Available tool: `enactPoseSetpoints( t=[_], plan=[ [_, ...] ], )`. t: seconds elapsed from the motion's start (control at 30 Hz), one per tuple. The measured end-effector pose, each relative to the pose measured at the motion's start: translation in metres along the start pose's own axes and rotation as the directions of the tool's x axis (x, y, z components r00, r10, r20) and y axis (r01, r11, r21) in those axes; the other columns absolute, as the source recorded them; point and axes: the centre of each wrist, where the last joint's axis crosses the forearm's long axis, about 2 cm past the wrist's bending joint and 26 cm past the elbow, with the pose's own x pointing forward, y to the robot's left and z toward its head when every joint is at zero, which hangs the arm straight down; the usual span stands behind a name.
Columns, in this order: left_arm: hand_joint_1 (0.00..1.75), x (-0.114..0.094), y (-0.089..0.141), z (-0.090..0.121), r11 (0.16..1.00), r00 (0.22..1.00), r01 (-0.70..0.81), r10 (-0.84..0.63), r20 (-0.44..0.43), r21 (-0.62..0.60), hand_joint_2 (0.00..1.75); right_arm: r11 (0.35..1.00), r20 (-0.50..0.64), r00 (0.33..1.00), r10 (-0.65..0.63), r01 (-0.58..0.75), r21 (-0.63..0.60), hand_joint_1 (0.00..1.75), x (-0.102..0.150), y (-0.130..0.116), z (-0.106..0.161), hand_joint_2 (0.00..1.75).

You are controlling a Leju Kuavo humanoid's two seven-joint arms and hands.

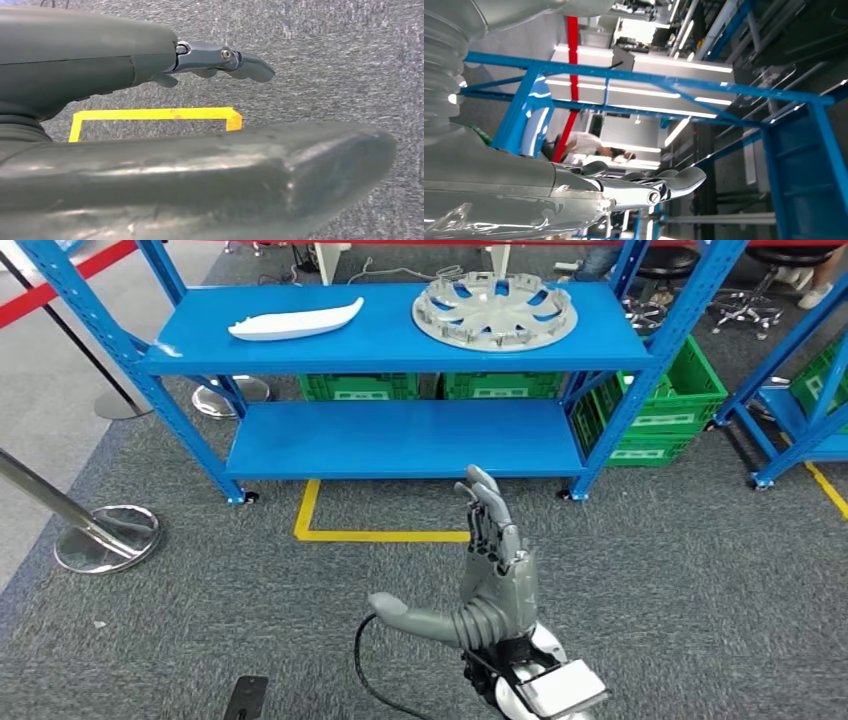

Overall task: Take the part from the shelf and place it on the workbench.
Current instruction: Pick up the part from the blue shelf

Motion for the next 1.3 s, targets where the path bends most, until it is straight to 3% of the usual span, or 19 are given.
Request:
enactPoseSetpoints(
  t=[0.33, 0.47, 0.6, 0.87, 1.1, 1.3],
  plan=[
    [0.00, -0.002, -0.001, 0.001, 1.000, 1.000, -0.008, 0.008, -0.009, 0.002, 0.00, 1.000, -0.051, 0.999, -0.019, 0.019, 0.000, 0.00, -0.001, 0.001, 0.009, 1.75],
    [0.00, -0.002, -0.002, 0.002, 1.000, 1.000, -0.012, 0.012, -0.012, 0.003, 0.00, 1.000, -0.055, 0.998, -0.021, 0.021, 0.001, 0.00, -0.001, 0.001, 0.009, 0.00],
    [0.00, -0.003, -0.002, 0.002, 1.000, 1.000, -0.015, 0.015, -0.016, 0.006, 0.00, 1.000, -0.071, 0.997, -0.012, 0.012, -0.002, 0.00, -0.001, 0.002, 0.010, 0.00],
    [0.00, -0.004, -0.002, 0.003, 0.998, 0.998, -0.057, 0.057, -0.023, 0.005, 0.00, 0.987, -0.159, 0.978, 0.137, -0.149, -0.066, 0.00, -0.005, 0.001, 0.011, 0.00],
    [0.00, -0.003, -0.004, 0.001, 0.981, 0.974, -0.151, 0.169, 0.151, -0.125, 0.00, 0.988, -0.147, 0.981, 0.128, -0.138, -0.064, 0.00, -0.007, 0.001, 0.014, 0.00],
    [0.00, -0.001, -0.005, 0.001, 0.971, 0.963, -0.166, 0.197, 0.183, -0.170, 0.00, 0.992, -0.142, 0.984, 0.106, -0.114, -0.053, 0.00, -0.007, 0.001, 0.015, 0.00]
  ],
)
